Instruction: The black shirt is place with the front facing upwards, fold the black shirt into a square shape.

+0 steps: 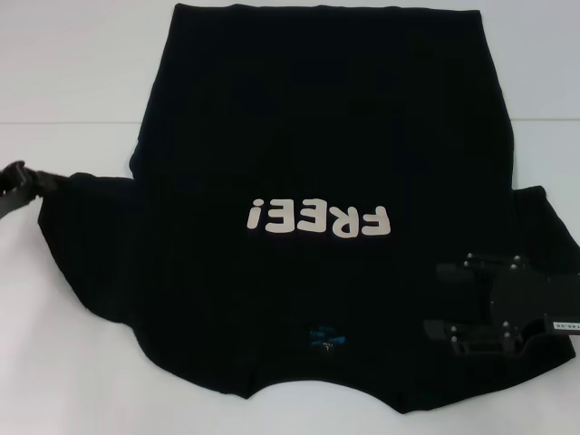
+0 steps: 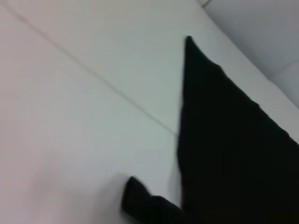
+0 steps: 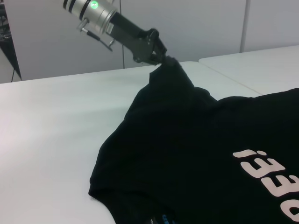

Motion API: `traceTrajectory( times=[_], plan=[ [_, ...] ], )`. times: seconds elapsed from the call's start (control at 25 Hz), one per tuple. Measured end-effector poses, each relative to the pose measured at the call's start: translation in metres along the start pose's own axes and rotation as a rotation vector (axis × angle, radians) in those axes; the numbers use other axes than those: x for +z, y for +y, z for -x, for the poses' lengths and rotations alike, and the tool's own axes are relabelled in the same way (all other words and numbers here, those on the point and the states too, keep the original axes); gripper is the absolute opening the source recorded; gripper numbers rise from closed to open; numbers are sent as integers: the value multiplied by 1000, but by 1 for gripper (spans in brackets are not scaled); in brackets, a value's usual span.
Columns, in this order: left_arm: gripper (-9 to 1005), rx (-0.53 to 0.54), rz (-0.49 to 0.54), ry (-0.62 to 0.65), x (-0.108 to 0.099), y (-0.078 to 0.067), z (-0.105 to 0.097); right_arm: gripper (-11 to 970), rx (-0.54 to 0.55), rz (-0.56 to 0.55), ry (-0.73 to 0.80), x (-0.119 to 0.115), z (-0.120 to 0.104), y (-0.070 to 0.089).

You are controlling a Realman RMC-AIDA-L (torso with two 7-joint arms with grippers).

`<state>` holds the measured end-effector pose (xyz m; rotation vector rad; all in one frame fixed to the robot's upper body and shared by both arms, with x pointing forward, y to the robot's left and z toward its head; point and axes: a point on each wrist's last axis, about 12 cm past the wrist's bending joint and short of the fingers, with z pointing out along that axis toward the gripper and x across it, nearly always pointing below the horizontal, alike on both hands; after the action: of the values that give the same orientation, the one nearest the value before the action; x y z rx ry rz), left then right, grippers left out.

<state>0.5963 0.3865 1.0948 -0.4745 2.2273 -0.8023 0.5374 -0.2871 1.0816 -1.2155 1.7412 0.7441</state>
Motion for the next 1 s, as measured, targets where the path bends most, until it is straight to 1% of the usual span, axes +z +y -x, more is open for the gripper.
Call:
traceTrajectory(
  times=[0.12, 0.28, 0.32, 0.44, 0.6, 0.72, 0.88, 1.0],
  plan=[
    [3, 37, -22, 26, 4, -13, 10, 825, 0, 1, 0, 0, 0, 0],
    [3, 104, -48, 72, 12, -38, 20, 824, -1, 6, -2, 2, 1, 1],
    [4, 129, -48, 95, 15, -46, 22, 824, -1, 6, -3, 2, 1, 1],
    [4, 198, -53, 155, 26, -69, 22, 824, -1, 7, -3, 2, 1, 1],
    [4, 246, -87, 195, 40, -94, 14, 824, -3, 11, -4, 3, 2, 1],
    [5, 258, -118, 221, 49, -107, 6, 824, -2, 13, -4, 4, 1, 2],
    [5, 248, -157, 240, 55, -118, -3, 824, -2, 14, -5, 4, 1, 2],
    [50, 232, -197, 249, 58, -124, -10, 824, -2, 15, -5, 4, 2, 2]
  ],
)
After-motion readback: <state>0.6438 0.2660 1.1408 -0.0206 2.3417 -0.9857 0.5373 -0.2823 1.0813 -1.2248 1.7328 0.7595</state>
